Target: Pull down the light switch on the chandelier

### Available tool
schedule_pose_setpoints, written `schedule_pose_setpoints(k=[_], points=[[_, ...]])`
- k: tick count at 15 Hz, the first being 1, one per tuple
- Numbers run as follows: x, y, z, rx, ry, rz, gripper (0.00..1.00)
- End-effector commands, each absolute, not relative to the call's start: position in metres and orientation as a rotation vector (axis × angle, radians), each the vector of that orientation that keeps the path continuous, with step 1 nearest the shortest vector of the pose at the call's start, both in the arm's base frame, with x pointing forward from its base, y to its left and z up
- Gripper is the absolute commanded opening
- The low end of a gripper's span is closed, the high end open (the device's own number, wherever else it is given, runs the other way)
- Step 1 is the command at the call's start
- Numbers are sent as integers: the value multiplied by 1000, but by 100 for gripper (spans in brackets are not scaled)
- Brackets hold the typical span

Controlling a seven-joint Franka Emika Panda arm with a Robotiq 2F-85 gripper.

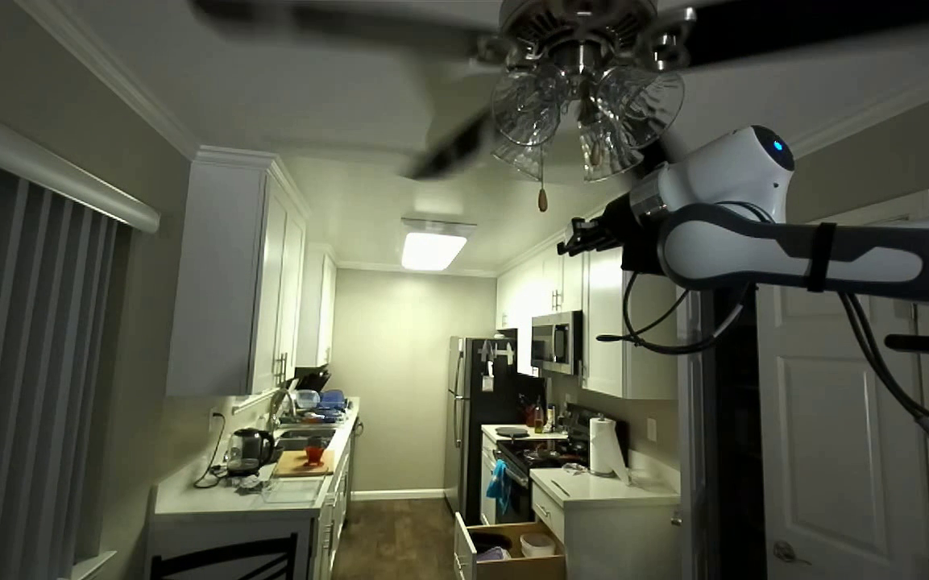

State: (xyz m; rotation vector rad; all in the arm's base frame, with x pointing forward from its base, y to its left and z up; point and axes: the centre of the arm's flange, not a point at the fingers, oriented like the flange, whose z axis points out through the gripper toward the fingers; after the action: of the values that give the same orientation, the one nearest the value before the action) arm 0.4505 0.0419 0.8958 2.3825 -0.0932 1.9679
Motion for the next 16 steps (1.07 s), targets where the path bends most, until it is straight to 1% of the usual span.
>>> schedule_pose_setpoints(k=[1,7,11,12,16], points=[[430,49,885,2391,-44,1951,59],[426,56,863,2475,-9,1863,98],[428,58,851,2528,-8,1795,100],[438,62,857,2496,-51,1841,100],[437,62,854,2510,-48,1824,100]])
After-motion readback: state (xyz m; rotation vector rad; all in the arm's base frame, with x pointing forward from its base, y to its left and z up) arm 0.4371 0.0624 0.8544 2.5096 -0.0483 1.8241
